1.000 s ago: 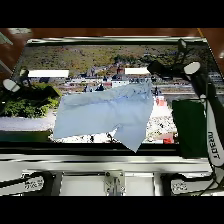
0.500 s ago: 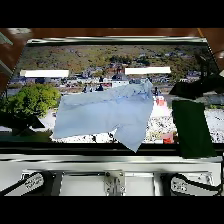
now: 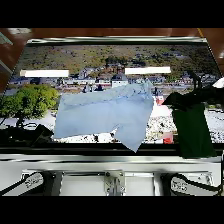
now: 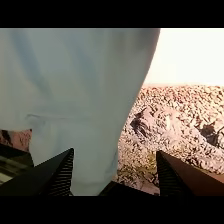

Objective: Fold the shirts.

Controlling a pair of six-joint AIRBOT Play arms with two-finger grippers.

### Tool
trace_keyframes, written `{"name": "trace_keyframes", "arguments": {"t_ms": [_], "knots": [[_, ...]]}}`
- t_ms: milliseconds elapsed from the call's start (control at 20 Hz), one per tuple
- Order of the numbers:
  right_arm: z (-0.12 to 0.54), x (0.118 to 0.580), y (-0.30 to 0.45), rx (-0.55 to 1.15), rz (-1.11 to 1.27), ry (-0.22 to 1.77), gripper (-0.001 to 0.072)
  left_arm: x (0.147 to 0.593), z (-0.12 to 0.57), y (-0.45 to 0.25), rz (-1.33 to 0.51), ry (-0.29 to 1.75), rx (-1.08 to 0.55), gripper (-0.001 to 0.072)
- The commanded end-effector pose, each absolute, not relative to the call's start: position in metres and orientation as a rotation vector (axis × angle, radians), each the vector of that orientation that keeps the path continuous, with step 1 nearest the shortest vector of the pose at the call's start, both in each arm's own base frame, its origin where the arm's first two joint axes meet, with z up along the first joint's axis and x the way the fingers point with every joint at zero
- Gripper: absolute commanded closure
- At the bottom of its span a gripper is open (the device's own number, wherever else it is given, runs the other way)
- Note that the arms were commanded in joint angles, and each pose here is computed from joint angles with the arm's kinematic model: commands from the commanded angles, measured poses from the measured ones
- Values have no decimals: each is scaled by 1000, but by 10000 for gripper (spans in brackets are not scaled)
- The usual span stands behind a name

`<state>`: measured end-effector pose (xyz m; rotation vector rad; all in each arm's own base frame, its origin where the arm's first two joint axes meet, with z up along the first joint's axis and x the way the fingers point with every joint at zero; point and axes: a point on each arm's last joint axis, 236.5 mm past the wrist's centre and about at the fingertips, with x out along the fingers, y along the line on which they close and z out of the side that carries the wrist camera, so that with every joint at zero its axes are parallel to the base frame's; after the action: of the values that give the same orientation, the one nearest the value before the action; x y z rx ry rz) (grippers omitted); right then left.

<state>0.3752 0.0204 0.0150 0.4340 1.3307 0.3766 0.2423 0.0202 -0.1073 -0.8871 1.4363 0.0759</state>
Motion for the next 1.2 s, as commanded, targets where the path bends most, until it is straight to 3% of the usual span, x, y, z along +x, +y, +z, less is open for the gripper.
{"name": "trace_keyframes", "arguments": {"t_ms": [0,250,350,400,450,550,900,1150], "knots": [[14,376,24,457,382,1321,100,248,-117,16,84,1417,-936,114],[17,378,28,477,394,1312,100,267,-126,3,76,1389,-937,118],[17,378,29,482,396,1309,100,272,-133,-4,84,1390,-936,294],[17,378,29,489,391,1313,100,273,-137,-8,93,1400,-941,460],[16,377,29,494,387,1317,100,273,-139,-13,90,1411,-941,578],[5,370,31,521,375,1344,100,272,-140,-18,72,1424,-926,670],[-69,329,56,715,321,1488,100,293,-105,-11,35,1310,-864,673],[-118,330,111,623,378,1557,101,296,-82,-12,0,1252,-819,673]]}}
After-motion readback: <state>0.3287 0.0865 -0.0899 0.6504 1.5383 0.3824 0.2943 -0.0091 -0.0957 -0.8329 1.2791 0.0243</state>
